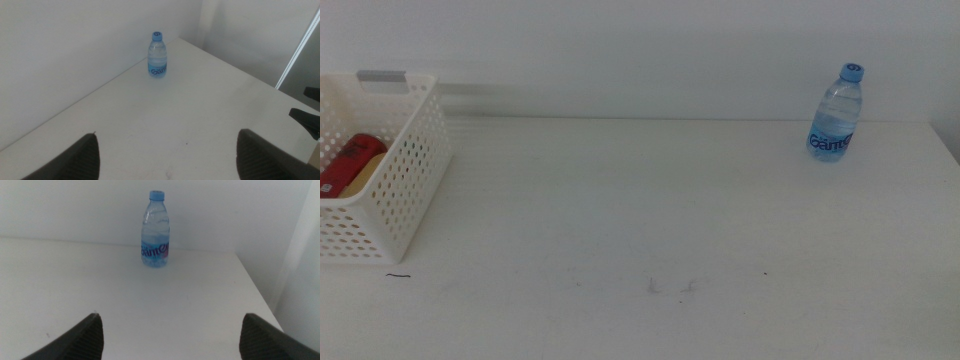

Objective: Use arms to grab the bottles and put them into the dustbin to the left of the table.

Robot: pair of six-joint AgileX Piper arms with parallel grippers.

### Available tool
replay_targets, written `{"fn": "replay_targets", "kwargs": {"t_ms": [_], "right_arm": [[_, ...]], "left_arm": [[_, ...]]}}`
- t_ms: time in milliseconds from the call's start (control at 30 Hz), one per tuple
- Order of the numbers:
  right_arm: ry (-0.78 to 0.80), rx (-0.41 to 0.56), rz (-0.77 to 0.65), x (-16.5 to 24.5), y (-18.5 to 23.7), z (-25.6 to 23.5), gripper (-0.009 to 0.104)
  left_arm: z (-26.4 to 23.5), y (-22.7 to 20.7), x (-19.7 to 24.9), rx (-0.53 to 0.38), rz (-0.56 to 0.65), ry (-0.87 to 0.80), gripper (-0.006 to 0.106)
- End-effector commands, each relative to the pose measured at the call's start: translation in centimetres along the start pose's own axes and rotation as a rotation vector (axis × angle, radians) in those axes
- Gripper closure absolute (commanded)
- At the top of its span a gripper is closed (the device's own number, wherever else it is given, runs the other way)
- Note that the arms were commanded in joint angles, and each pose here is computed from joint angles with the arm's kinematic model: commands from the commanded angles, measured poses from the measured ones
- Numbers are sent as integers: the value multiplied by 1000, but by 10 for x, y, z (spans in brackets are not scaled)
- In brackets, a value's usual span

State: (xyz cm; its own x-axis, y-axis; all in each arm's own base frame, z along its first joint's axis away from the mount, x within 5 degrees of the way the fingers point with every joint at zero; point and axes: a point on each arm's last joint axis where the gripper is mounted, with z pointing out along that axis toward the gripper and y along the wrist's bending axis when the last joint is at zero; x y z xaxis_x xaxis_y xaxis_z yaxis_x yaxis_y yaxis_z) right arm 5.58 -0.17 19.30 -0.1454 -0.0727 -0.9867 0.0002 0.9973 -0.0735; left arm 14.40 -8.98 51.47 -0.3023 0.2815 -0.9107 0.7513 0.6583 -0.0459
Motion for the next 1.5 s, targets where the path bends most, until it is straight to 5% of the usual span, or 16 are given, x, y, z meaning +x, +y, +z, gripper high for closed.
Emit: {"fn": "replay_targets", "kwargs": {"t_ms": [0,33,167,500,867,967,1000,1067,1467], "right_arm": [[-50,2,40,-4,0,0,17],[-92,-4,102,-7,0,-1,17],[-273,-28,-82,-27,4,2,17],[62,-116,23,-64,8,104,17],[-79,-241,38,-32,25,219,17],[-138,-190,52,-15,23,248,17],[-66,-66,89,9,14,292,17],[-35,-30,93,17,11,312,17],[-19,-22,96,42,14,410,17]], "left_arm": [[0,-1,-1,3,2,-12,7],[0,-1,-1,3,2,-12,7],[0,1,-1,-14,8,-16,7],[0,1,-1,-20,9,-17,7],[0,2,-1,-25,12,-14,7],[0,2,-1,-25,12,-14,7],[0,2,-1,-25,12,-14,7],[0,2,-1,-25,12,-14,7],[0,2,-1,-25,12,-14,7]]}}
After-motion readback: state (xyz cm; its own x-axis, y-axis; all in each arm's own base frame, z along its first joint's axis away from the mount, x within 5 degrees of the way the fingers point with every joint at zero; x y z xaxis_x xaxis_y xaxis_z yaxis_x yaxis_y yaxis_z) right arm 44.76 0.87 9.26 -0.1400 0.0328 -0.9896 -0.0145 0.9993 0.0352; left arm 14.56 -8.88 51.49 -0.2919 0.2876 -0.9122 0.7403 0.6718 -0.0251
